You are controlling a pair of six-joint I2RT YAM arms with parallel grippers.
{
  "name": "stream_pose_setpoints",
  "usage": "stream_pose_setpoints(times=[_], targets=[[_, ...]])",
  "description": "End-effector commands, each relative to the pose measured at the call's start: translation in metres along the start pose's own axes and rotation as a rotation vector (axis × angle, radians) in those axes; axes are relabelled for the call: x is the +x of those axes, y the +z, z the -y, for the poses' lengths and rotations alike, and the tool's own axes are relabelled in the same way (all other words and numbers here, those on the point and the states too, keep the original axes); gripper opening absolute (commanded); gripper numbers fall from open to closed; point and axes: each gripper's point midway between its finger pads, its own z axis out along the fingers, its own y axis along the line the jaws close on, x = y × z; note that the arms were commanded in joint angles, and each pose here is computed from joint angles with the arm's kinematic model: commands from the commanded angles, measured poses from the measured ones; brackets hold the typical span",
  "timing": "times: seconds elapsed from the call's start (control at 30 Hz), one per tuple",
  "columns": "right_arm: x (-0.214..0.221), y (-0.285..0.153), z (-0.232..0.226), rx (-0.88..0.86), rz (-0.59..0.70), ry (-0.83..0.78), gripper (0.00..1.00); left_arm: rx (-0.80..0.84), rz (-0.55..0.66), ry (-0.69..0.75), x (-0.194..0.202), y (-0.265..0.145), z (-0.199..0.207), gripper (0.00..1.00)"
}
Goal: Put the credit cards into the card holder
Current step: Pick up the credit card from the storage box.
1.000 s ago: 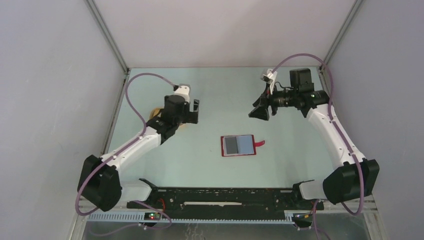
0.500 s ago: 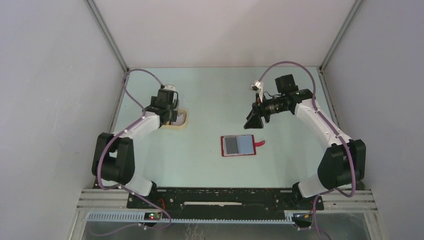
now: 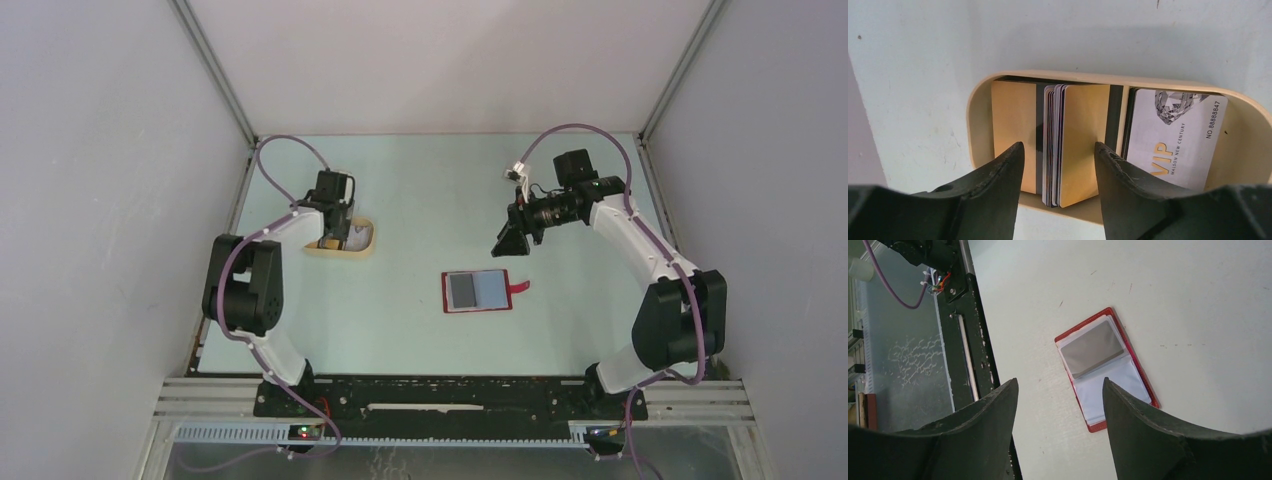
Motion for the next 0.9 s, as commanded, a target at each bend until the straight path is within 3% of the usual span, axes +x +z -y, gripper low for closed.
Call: stream_pose_setpoints(times=[0.0,0.17,0.87], targets=[[-0.005,-0.001,-0.002,-0.018,0.015,-0.024,0.71,-0.007,0.035,0.001,-0.02,-0.001,-0.006,0.58],[-0.005,-0.001,-0.001,-0.018,0.015,-0.021,0.71,-0.046,0.017,0.002,-0.017,0.0,-0.013,0.51],[-0.005,-0.001,-0.002,-0.024,0.016,-0.018,0.71,-0.058,0.072,-0.039,-0.029,-0.023,-0.022,0.5]])
